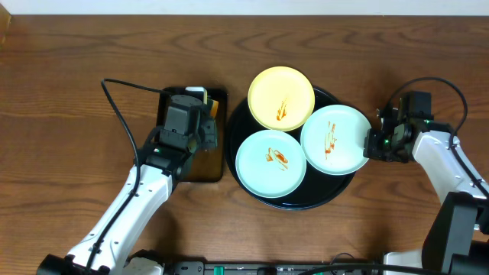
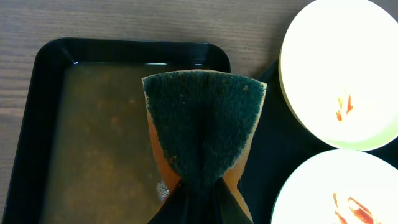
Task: Clean dirty plates on tray and stack at the side
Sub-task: 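Grip the right pale green plate rim with the right gripper, then scrub the right pale green plate with the sponge in the left gripper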
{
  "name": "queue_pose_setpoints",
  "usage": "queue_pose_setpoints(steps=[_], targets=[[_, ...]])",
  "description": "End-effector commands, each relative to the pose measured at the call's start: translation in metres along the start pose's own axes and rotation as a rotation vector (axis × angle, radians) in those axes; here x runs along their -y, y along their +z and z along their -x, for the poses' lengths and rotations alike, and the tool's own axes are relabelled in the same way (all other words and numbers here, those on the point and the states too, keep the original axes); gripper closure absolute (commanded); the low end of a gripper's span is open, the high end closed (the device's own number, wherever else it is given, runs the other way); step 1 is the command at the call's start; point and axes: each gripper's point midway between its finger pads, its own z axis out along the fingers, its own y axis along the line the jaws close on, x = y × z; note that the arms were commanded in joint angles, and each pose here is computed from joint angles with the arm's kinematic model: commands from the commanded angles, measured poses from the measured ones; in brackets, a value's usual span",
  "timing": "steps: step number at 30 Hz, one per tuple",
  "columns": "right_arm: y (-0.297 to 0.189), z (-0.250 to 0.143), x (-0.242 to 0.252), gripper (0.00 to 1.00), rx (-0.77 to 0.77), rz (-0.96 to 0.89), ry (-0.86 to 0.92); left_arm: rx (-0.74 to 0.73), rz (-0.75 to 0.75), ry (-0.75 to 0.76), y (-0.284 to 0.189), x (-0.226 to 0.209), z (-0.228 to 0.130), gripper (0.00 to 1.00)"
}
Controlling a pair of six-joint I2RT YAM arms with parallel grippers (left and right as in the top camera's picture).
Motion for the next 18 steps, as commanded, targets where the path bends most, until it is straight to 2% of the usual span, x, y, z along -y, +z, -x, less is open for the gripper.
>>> queue_pose_setpoints(steps=[1,11,15,16,18], targets=[[-0.001,0.001,-0.002,0.99,-0.003,0.009,-0.009,0.007,-0.013,-0.021,-0.001,0.002,0.004,0.92],[-0.001,-0.007,-0.005,0.99,-0.037,0.011,-0.013,-0.023,-0.004,-0.074,-0.001,0.0,-0.003,0.93],[-0.001,-0.012,-0.006,0.99,-0.059,0.02,-0.009,-0.097,0.028,-0.324,-0.002,-0.004,-0.022,0.93],[-0.001,-0.014,-0.006,0.99,-0.066,0.019,-0.008,-0.131,0.017,-0.4,-0.003,-0.001,-0.029,0.92],[-0.002,-0.017,-0.006,0.99,-0.078,0.018,-0.005,-0.174,-0.044,-0.457,-0.004,0.011,-0.034,0.93]])
